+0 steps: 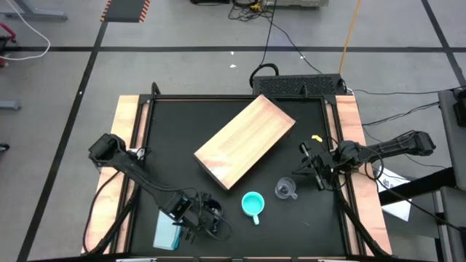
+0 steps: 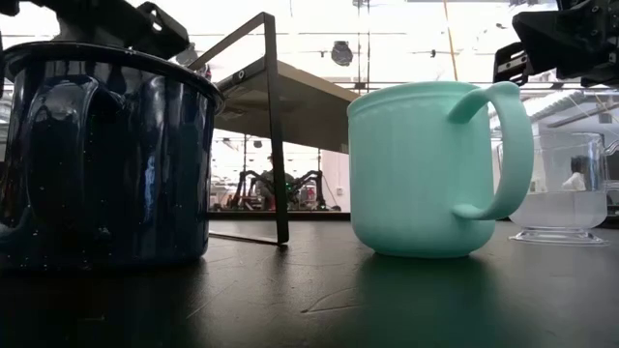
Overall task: Stack small to large cups/mugs on shelf
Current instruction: Put the dark blue cup on the shelf
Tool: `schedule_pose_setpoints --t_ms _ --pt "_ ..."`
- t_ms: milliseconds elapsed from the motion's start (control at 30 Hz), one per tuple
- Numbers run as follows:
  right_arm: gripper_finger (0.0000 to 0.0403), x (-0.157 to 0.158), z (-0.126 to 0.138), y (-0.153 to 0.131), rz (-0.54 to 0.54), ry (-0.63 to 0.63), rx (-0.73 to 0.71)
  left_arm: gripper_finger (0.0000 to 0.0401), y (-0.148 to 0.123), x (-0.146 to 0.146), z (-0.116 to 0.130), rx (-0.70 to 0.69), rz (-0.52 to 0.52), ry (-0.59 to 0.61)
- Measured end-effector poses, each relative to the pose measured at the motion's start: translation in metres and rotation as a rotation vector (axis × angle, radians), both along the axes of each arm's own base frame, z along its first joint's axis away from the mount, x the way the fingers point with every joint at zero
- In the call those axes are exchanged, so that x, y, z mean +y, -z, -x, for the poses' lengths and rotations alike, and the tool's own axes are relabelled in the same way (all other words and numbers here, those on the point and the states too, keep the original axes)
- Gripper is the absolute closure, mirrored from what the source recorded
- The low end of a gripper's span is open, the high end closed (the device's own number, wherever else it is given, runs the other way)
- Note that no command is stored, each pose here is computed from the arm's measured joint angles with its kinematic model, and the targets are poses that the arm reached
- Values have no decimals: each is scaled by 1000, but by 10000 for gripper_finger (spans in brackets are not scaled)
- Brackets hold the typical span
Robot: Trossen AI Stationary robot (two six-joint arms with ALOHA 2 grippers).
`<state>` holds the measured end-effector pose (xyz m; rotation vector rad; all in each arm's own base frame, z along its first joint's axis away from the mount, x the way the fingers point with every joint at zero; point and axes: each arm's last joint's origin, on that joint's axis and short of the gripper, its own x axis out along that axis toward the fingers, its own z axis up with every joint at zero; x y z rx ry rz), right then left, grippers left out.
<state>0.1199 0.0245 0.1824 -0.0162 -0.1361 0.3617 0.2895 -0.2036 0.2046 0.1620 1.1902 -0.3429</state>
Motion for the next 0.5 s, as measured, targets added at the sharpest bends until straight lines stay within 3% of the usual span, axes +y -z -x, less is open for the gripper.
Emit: schedule_pose_setpoints --t_ms 500 --pt "403 0 0 0 0 0 -1 226 6 1 1 -5 -1 7"
